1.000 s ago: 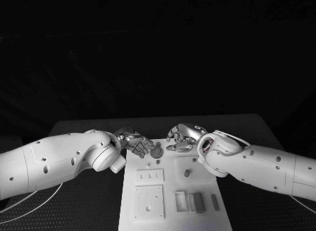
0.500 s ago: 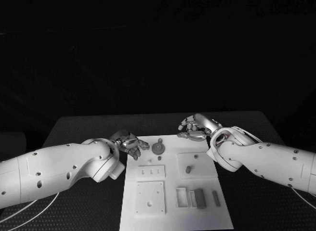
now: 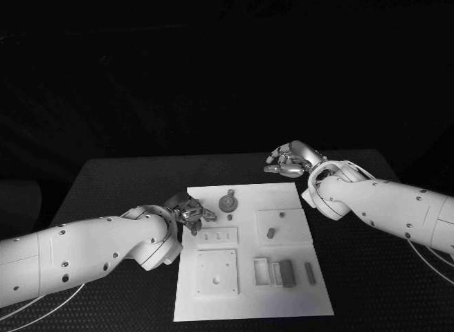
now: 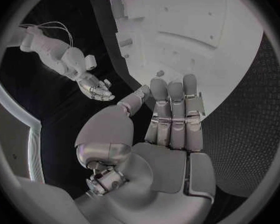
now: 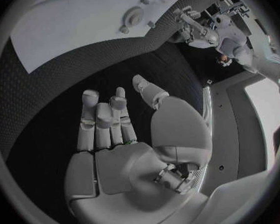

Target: Assemble the parts on the task board

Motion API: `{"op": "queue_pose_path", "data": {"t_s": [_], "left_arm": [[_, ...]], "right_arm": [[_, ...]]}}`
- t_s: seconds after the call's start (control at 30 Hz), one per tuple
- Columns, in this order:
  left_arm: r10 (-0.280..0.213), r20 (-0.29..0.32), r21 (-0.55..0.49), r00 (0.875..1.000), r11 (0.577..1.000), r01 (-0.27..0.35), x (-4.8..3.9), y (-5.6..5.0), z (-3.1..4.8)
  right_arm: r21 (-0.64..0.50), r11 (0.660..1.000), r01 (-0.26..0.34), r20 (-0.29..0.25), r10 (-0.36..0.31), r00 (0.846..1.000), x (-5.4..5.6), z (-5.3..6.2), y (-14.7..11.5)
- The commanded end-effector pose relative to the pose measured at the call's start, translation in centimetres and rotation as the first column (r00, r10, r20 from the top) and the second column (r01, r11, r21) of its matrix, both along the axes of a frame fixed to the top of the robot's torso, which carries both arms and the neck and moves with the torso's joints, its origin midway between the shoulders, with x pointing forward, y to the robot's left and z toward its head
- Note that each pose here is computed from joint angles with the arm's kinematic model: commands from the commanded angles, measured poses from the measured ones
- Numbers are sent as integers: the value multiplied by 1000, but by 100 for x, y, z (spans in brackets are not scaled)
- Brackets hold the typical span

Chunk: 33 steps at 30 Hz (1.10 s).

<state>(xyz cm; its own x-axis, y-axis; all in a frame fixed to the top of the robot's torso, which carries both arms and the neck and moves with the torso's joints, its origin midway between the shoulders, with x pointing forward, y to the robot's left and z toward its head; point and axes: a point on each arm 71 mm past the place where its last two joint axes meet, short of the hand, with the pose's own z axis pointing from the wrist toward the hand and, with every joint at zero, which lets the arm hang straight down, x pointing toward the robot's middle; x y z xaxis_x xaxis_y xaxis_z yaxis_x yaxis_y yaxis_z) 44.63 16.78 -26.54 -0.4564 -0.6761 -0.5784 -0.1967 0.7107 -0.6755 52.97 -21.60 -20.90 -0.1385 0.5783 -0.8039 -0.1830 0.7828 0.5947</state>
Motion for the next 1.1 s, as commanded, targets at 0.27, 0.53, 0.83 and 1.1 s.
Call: {"op": "queue_pose_path", "data": {"t_s": [0.27, 0.53, 0.83, 1.1], "left_arm": [[-33, 27, 82, 999, 996, 31, 8, -82, -30], [-96, -8, 159, 995, 983, 96, 15, -163, -69], [-134, -27, 195, 991, 971, 137, 4, -234, -124], [-145, -15, 218, 989, 965, 145, -13, -268, -200]], "right_arm": [[5, 1000, -18, -13, 18, 1000, 77, 22, 15], [4, 1000, -25, -15, 26, 1000, 101, 39, 55], [0, 1000, -26, -16, 26, 1000, 131, 49, 66], [-5, 1000, -22, -14, 22, 1000, 168, 60, 61]]}}
